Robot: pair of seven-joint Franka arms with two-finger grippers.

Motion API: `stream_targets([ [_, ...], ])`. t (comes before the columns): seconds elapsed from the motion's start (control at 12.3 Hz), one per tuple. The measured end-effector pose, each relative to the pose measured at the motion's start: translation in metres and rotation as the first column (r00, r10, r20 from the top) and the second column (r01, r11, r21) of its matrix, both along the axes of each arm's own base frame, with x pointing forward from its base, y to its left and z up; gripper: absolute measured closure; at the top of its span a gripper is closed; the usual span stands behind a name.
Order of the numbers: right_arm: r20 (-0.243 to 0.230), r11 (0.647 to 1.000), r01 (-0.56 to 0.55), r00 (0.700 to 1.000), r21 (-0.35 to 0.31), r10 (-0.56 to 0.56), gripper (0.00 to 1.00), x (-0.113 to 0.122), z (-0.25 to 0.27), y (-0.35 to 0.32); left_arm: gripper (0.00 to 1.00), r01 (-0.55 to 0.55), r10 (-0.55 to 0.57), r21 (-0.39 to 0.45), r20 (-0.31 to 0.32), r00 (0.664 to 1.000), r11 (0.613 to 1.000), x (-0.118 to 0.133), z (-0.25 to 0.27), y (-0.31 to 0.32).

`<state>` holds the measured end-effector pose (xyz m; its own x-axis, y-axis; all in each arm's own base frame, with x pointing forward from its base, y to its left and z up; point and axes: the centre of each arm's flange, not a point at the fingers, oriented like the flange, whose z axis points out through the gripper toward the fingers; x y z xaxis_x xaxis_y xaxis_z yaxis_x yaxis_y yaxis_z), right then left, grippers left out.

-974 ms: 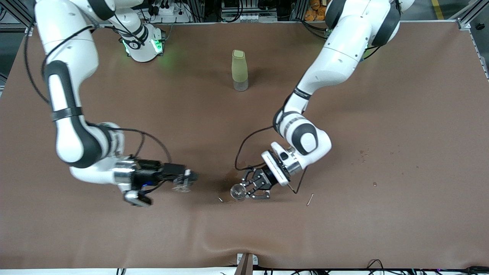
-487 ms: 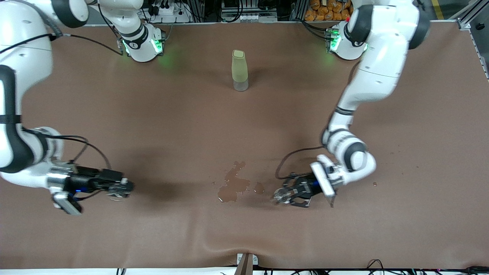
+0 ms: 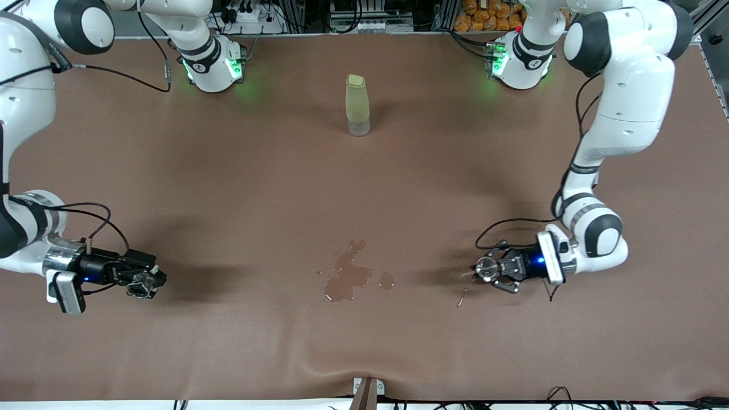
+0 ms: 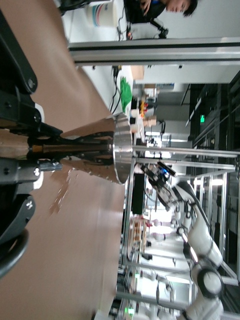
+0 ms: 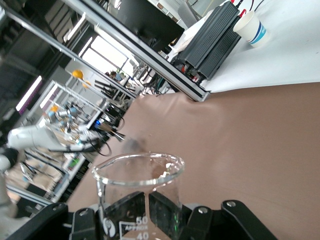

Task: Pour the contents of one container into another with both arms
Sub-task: 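Carry the jigger back with the left gripper while the right gripper returns the beaker, then lower and release the jigger with the left gripper while the right gripper releases the beaker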

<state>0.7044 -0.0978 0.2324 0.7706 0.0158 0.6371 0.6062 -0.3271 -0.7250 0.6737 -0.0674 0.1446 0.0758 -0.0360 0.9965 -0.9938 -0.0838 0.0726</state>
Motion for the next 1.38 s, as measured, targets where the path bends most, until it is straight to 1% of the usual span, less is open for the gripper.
stream_targets([
  [0.16, 0.132, 0.999, -0.027, 0.991, -0.042, 0.033, 0.88, -0.009, -0.044, -0.013, 0.79, 0.058, -0.057, 0.002, -0.027, 0.998, 0.998, -0.017, -0.008, 0.048],
  [0.24, 0.206, 0.997, -0.032, 0.977, -0.075, 0.047, 0.88, -0.013, -0.064, -0.02, 0.79, 0.083, -0.082, 0.016, -0.041, 0.996, 0.996, -0.027, -0.012, 0.074],
  [0.32, 0.287, 0.992, -0.03, 0.956, -0.12, 0.063, 0.88, -0.016, -0.08, -0.028, 0.79, 0.103, -0.101, 0.036, -0.048, 0.994, 0.994, -0.037, -0.016, 0.101],
  [0.41, 0.352, 0.987, -0.024, 0.933, -0.161, 0.08, 0.88, -0.019, -0.093, -0.036, 0.79, 0.116, -0.113, 0.053, -0.049, 0.992, 0.992, -0.046, -0.019, 0.127],
  [0.49, 0.395, 0.982, -0.021, 0.914, -0.187, 0.095, 0.88, -0.022, -0.103, -0.041, 0.79, 0.12, -0.118, 0.065, -0.046, 0.992, 0.991, -0.054, -0.021, 0.148],
  [0.57, 0.424, 0.979, -0.02, 0.899, -0.202, 0.106, 0.88, -0.024, -0.111, -0.045, 0.79, 0.121, -0.119, 0.076, -0.031, 0.992, 0.99, -0.06, -0.023, 0.164],
  [0.65, 0.451, 0.976, -0.016, 0.885, -0.219, 0.116, 0.88, -0.026, -0.116, -0.049, 0.79, 0.121, -0.121, 0.082, -0.01, 0.993, 0.989, -0.064, -0.025, 0.171],
  [0.73, 0.484, 0.968, -0.001, 0.866, -0.251, 0.126, 0.88, -0.027, -0.121, -0.057, 0.79, 0.121, -0.122, 0.082, 0.01, 0.992, 0.989, -0.066, -0.028, 0.173],
  [0.81, 0.521, 0.959, 0.023, 0.843, -0.284, 0.134, 0.88, -0.028, -0.124, -0.066, 0.79, 0.122, -0.124, 0.08, 0.025, 0.992, 0.989, -0.069, -0.033, 0.172],
  [0.97, 0.603, 0.947, 0.069, 0.785, -0.314, 0.142, 0.88, -0.029, -0.125, -0.082, 0.79, 0.123, -0.126, 0.073, 0.041, 0.991, 0.99, -0.076, -0.047, 0.171],
  [1.06, 0.637, 0.943, 0.099, 0.759, -0.319, 0.136, 0.88, -0.028, -0.125, -0.087, 0.79, 0.12, -0.123, 0.069, 0.044, 0.991, 0.99, -0.081, -0.057, 0.172],
  [1.22, 0.697, 0.942, 0.164, 0.711, -0.294, 0.093, 0.88, -0.024, -0.126, -0.088, 0.79, 0.108, -0.11, 0.06, 0.044, 0.993, 0.992, -0.09, -0.075, 0.18],
  [1.3, 0.718, 0.941, 0.194, 0.693, -0.277, 0.068, 0.88, -0.022, -0.13, -0.087, 0.79, 0.104, -0.106, 0.054, 0.043, 0.993, 0.993, -0.093, -0.079, 0.182],
  [1.38, 0.726, 0.94, 0.212, 0.686, -0.267, 0.051, 0.88, -0.022, -0.137, -0.086, 0.79, 0.107, -0.109, 0.055, 0.042, 0.993, 0.993, -0.094, -0.079, 0.184],
])
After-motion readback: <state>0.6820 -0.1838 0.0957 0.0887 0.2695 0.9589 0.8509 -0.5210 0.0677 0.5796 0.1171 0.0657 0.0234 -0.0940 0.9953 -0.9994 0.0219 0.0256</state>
